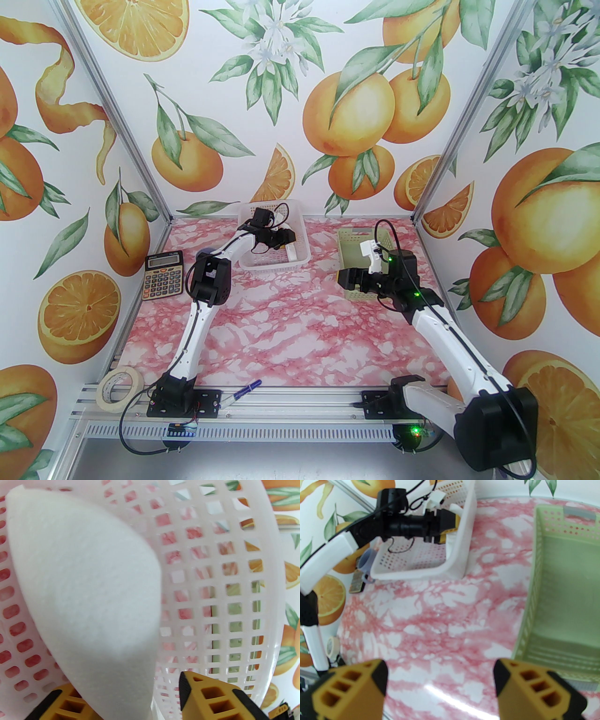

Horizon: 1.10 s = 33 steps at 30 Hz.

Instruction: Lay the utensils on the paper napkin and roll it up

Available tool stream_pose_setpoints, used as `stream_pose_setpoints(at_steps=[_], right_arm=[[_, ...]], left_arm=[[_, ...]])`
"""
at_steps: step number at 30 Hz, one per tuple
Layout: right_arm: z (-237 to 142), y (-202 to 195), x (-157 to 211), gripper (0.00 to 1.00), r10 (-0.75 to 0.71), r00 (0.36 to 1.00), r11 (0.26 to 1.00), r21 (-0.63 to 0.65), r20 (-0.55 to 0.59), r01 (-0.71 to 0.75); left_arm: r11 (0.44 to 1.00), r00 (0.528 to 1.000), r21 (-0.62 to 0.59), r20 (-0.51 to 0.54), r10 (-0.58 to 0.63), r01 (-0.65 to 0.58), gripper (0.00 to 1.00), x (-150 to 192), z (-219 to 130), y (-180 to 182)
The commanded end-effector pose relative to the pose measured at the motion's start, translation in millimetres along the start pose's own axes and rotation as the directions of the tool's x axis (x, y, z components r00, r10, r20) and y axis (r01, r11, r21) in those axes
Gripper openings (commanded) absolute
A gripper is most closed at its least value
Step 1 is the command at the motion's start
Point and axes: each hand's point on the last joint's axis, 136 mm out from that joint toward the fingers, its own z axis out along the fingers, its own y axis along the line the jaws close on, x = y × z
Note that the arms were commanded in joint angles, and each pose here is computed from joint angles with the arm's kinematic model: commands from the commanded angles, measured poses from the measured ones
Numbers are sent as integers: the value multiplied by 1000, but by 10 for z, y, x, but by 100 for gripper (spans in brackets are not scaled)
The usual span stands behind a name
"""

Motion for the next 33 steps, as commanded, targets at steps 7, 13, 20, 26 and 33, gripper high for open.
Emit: stream_pose_setpoints(at_steps=[7,13,20,26,33], right_arm=[[9,32,-97,79,-3,1000,1000,-22,23,4],[63,29,-83,78,23,1000,999,-38,0,-23],[98,51,-88,78,22,1000,999,-45,-6,-22],[111,45,-82,78,18,1000,999,-37,-7,-18],[124,44,-75,78,18,1000,999,-34,-7,-18]], left_arm=[[993,1000,-120,2,-3,3,59,-44,-247,193],[991,1000,-136,7,5,-5,62,-73,-318,204],[987,1000,-163,17,18,-15,66,-106,-388,210],[974,999,-222,13,34,-31,71,-98,-475,270],[955,998,-292,4,59,-55,74,-88,-590,326]])
